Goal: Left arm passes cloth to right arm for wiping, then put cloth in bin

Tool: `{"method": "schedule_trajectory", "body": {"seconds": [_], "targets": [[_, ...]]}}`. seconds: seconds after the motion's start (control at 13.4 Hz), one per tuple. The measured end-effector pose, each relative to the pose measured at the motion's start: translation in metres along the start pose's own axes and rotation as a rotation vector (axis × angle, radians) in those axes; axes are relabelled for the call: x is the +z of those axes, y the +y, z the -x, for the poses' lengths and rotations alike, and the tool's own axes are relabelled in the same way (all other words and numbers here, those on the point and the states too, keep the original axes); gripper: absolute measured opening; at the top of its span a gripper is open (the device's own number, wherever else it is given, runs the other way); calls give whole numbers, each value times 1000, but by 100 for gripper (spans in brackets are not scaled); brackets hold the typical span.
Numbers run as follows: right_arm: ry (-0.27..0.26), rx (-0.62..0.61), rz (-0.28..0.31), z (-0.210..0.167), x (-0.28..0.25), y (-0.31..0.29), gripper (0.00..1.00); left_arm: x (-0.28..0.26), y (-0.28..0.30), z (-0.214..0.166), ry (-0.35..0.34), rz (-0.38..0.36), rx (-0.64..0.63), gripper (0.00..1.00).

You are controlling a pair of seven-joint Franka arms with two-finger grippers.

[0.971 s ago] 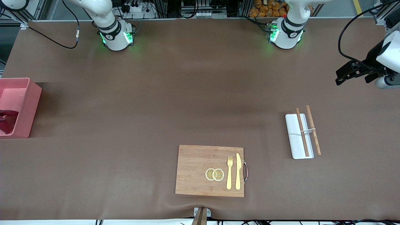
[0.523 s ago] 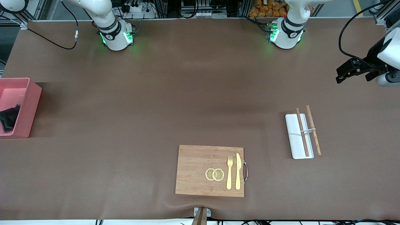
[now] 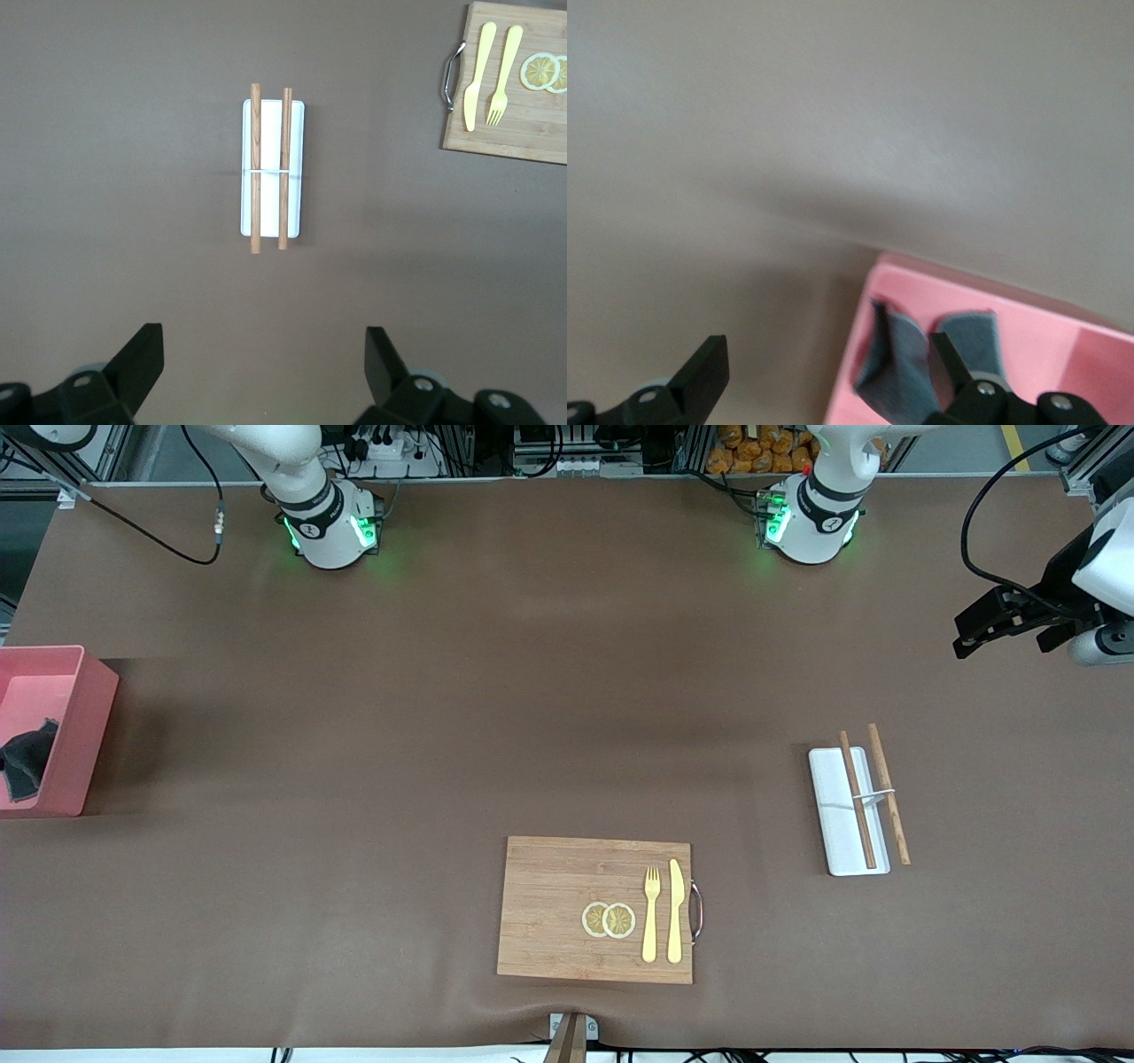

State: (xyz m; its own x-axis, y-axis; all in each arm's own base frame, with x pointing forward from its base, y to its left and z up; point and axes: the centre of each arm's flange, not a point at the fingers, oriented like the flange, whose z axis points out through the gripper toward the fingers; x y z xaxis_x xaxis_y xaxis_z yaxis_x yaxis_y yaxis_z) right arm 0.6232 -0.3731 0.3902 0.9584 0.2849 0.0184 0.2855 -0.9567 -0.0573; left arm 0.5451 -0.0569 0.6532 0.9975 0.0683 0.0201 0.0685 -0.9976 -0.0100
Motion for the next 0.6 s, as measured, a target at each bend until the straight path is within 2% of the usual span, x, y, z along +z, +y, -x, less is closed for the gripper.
{"method": "schedule_trajectory", "body": {"seconds": [0.22,0.6], "targets": [[-13,88,-6,-50,0,-54,100,0,0,0,0,0,0,100],[-57,324,-14,-120,-12,-167,100,0,0,0,-1,0,-1,100]]}}
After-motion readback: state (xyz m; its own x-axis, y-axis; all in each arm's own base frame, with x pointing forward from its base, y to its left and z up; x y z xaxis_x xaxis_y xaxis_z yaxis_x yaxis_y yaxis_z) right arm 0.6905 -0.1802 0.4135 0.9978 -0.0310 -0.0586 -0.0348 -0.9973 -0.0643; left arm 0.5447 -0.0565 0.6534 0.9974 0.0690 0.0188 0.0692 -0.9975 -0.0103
